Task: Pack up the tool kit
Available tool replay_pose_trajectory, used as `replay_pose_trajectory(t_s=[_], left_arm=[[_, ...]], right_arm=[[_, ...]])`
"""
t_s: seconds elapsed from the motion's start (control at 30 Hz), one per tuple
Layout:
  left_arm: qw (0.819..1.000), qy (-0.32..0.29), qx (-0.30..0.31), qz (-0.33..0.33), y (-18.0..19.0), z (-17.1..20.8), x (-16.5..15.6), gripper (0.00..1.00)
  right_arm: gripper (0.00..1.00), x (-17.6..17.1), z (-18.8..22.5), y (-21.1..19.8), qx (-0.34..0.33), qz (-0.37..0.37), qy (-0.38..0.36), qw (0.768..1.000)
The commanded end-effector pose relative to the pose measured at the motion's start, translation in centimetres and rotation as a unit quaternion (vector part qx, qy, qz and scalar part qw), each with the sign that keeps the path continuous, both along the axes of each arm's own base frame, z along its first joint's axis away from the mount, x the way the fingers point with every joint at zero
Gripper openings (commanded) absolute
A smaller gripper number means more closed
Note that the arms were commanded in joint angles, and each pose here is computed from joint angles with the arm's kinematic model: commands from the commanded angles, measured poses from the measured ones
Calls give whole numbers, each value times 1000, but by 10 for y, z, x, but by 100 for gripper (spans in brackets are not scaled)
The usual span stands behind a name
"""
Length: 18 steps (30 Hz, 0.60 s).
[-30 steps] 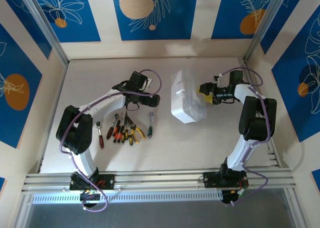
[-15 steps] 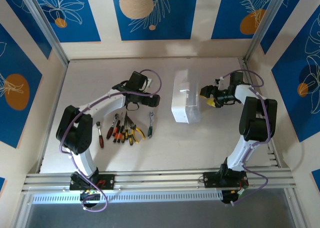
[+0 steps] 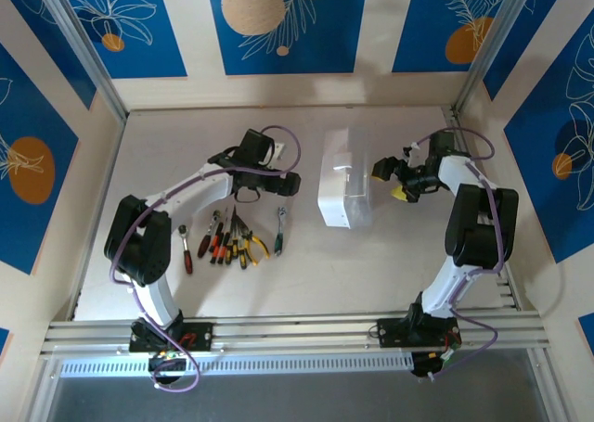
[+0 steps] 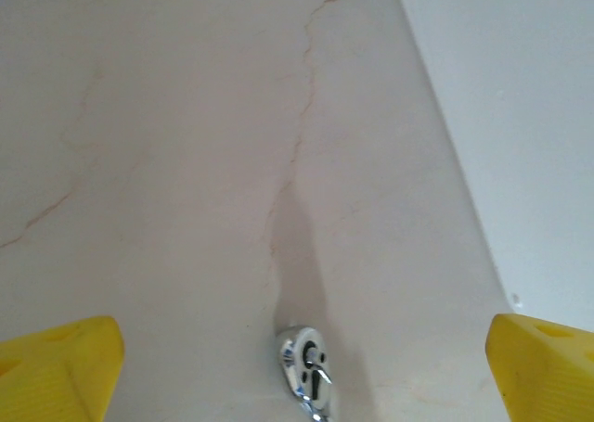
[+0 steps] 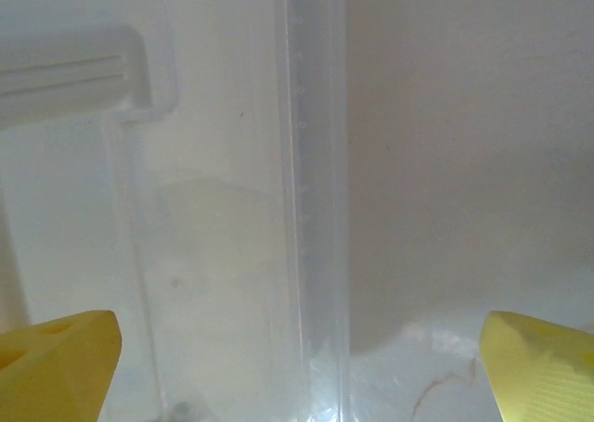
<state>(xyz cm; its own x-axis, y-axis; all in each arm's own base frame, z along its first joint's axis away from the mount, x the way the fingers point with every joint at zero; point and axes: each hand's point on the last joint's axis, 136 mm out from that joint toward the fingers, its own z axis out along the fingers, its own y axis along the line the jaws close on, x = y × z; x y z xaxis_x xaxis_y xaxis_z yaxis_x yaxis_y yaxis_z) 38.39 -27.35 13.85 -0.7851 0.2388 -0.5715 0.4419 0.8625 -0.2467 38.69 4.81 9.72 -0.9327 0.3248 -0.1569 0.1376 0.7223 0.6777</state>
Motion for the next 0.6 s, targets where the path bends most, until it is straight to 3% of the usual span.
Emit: replay_pose_trajectory(t_s=[0.0, 0.13, 0.27, 0.4, 0.57], left_arm=[[998, 13, -50, -21, -22, 36, -3, 100], [994, 31, -90, -52, -43, 62, -2, 100], [979, 81, -169, -77, -78, 82, 0, 100], [957, 124, -248, -85, -105, 90, 3, 100], [946, 154, -269, -94, -124, 86, 0, 100]], right_arm=[[99, 0, 38, -9, -26, -13, -30, 999], [99, 1, 68, -2, -21, -5, -72, 997], [99, 1, 89, 19, -13, 20, -113, 993], [92, 6, 87, 34, -17, 28, -118, 993], [76, 16, 77, 43, -19, 18, -111, 993]])
